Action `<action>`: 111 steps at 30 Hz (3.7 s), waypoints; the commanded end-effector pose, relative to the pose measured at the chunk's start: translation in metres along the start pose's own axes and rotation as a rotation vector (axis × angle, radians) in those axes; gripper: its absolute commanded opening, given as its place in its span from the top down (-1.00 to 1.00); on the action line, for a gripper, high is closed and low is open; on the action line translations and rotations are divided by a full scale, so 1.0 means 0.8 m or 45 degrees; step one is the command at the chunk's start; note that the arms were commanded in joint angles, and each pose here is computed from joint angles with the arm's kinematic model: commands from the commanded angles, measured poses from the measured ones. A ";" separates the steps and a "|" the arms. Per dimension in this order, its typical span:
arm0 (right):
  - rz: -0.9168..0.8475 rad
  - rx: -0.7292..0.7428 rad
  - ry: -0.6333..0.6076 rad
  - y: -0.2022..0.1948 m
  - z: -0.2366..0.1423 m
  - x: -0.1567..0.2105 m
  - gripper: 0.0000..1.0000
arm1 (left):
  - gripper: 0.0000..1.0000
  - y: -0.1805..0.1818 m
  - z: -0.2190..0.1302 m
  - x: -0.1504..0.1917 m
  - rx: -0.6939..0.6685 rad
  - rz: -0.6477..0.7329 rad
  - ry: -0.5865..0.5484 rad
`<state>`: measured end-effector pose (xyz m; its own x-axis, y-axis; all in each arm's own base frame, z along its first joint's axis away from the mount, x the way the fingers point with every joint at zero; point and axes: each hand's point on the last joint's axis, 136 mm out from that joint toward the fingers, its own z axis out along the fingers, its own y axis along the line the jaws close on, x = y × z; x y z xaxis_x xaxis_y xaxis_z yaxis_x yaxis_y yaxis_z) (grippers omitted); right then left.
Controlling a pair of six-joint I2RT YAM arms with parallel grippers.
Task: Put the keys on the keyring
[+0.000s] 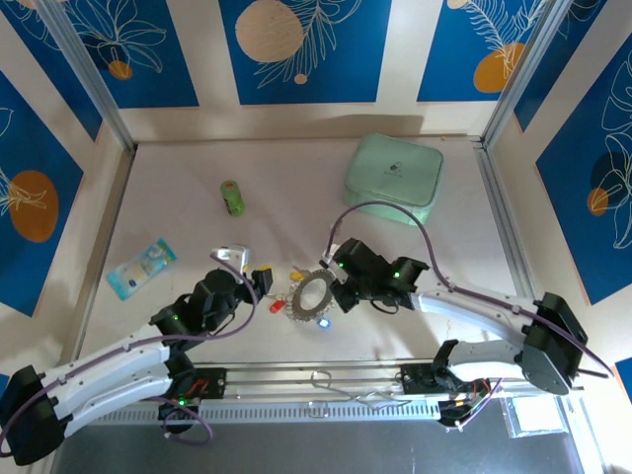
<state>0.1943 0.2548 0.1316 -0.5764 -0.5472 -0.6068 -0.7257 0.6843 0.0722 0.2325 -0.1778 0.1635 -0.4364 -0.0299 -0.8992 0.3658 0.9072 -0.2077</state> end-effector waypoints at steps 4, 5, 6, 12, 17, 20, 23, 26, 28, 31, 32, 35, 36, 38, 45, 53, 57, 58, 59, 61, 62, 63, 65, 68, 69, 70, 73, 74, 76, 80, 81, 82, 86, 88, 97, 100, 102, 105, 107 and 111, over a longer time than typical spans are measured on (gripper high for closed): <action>-0.138 -0.151 -0.356 0.004 -0.031 -0.072 1.00 | -0.28 -0.001 -0.016 -0.058 -0.008 0.200 -0.101; -0.143 -0.177 -0.392 0.004 -0.036 -0.079 1.00 | -0.28 -0.001 -0.016 -0.066 0.000 0.207 -0.111; -0.150 -0.197 -0.422 0.005 -0.040 -0.085 1.00 | -0.28 -0.001 -0.016 -0.071 0.008 0.210 -0.115; -0.226 -0.338 -0.585 0.012 -0.067 -0.112 1.00 | -0.27 -0.013 -0.013 -0.102 0.114 0.263 -0.120; -0.316 -0.463 -0.736 0.025 -0.098 -0.128 1.00 | -0.21 -0.038 -0.018 -0.118 0.264 0.364 -0.142; -0.345 -0.506 -0.763 0.028 -0.108 -0.133 1.00 | -0.16 -0.054 -0.022 -0.118 0.359 0.414 -0.147; -0.373 -0.546 -0.791 0.032 -0.116 -0.135 1.00 | -0.09 -0.077 -0.029 -0.111 0.511 0.460 -0.160; -0.403 -0.600 -0.804 0.042 -0.124 -0.133 1.00 | -0.03 -0.103 -0.038 -0.104 0.684 0.482 -0.201; -0.425 -0.637 -0.803 0.048 -0.129 -0.131 1.00 | 0.03 -0.116 -0.041 -0.099 0.782 0.479 -0.221; -0.473 -0.673 -0.782 0.059 -0.132 -0.125 1.00 | 0.08 -0.136 -0.047 -0.088 0.933 0.488 -0.223; -0.487 -0.677 -0.776 0.062 -0.133 -0.124 1.00 | 0.09 -0.141 -0.048 -0.083 0.979 0.491 -0.217; -0.520 -0.706 -0.768 0.072 -0.136 -0.121 1.00 | 0.13 -0.152 -0.052 -0.070 1.078 0.502 -0.203; -0.529 -0.715 -0.766 0.075 -0.138 -0.120 1.00 | 0.13 -0.154 -0.053 -0.067 1.100 0.505 -0.202; -0.552 -0.726 -0.754 0.081 -0.138 -0.120 1.00 | 0.14 -0.160 -0.057 -0.062 1.158 0.510 -0.206; -0.608 -0.748 -0.731 0.098 -0.135 -0.121 1.00 | 0.16 -0.174 -0.067 -0.051 1.289 0.521 -0.194; -0.693 -0.701 -0.683 0.109 -0.124 -0.120 1.00 | 0.24 -0.179 -0.074 -0.047 1.345 0.523 -0.189; -0.711 -0.707 -0.671 0.114 -0.122 -0.118 1.00 | 0.50 -0.179 -0.074 -0.046 1.350 0.522 -0.181; -0.711 -0.714 -0.669 0.116 -0.122 -0.117 1.00 | 0.60 -0.179 -0.074 -0.045 1.353 0.524 -0.177; -0.712 -0.715 -0.665 0.117 -0.121 -0.116 1.00 | 0.70 -0.179 -0.074 -0.045 1.354 0.526 -0.178; -0.706 -0.703 -0.659 0.115 -0.119 -0.116 1.00 | 0.90 -0.180 -0.075 -0.046 1.354 0.535 -0.186; -0.692 -0.682 -0.661 0.112 -0.119 -0.117 1.00 | 0.98 -0.179 -0.074 -0.047 1.346 0.540 -0.193; -0.672 -0.663 -0.669 0.107 -0.121 -0.118 0.87 | 1.00 -0.178 -0.073 -0.047 1.336 0.546 -0.200; -0.603 -0.627 -0.706 0.091 -0.129 -0.120 0.38 | 1.00 -0.175 -0.072 -0.049 1.295 0.578 -0.239; -0.561 -0.576 -0.789 0.072 -0.140 -0.110 0.19 | 1.00 -0.170 -0.071 -0.052 1.214 0.670 -0.339; -0.582 -0.558 -0.808 0.070 -0.140 -0.102 0.19 | 1.00 -0.169 -0.071 -0.053 1.185 0.703 -0.370; -0.613 -0.530 -0.822 0.068 -0.138 -0.094 0.19 | 1.00 -0.167 -0.070 -0.054 1.153 0.736 -0.402; -0.689 -0.469 -0.807 0.067 -0.123 -0.071 0.22 | 1.00 -0.165 -0.070 -0.052 1.113 0.833 -0.471; -0.715 -0.468 -0.796 0.070 -0.120 -0.066 0.24 | 1.00 -0.166 -0.070 -0.051 1.108 0.859 -0.486; -0.748 -0.439 -0.779 0.072 -0.113 -0.064 0.27 | 1.00 -0.166 -0.069 -0.047 1.101 0.893 -0.497; -0.794 -0.417 -0.762 0.078 -0.103 -0.070 0.35 | 1.00 -0.170 -0.071 -0.041 1.121 0.923 -0.502; -0.797 -0.427 -0.766 0.081 -0.102 -0.072 0.36 | 1.00 -0.171 -0.072 -0.041 1.125 0.925 -0.503; -0.800 -0.437 -0.769 0.083 -0.101 -0.074 0.38 | 1.00 -0.173 -0.073 -0.039 1.135 0.927 -0.503; -0.803 -0.454 -0.778 0.090 -0.094 -0.081 0.46 | 1.00 -0.176 -0.077 -0.036 1.164 0.930 -0.502; -0.808 -0.456 -0.784 0.093 -0.093 -0.084 0.50 | 1.00 -0.178 -0.079 -0.035 1.181 0.932 -0.502; -0.834 -0.493 -0.813 0.101 -0.098 -0.087 0.56 | 1.00 -0.181 -0.080 -0.033 1.198 0.932 -0.497; -0.835 -0.499 -0.813 0.102 -0.098 -0.088 0.56 | 1.00 -0.182 -0.081 -0.032 1.212 0.932 -0.499; -0.837 -0.504 -0.814 0.103 -0.097 -0.088 0.59 | 1.00 -0.183 -0.082 -0.031 1.221 0.930 -0.496; -0.845 -0.514 -0.821 0.106 -0.098 -0.090 0.67 | 1.00 -0.184 -0.082 -0.031 1.228 0.927 -0.495; -0.849 -0.525 -0.817 0.107 -0.098 -0.090 0.77 | 1.00 -0.184 -0.082 -0.030 1.229 0.928 -0.493; -0.855 -0.555 -0.812 0.112 -0.099 -0.089 0.89 | 1.00 -0.185 -0.081 -0.032 1.226 0.923 -0.496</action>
<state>0.1448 0.3099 0.2241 0.1730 -0.3571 -0.9179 -0.9766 0.0589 -0.2070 0.1453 -0.2806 0.2270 0.2541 0.1364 -0.9575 0.9529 0.1341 0.2720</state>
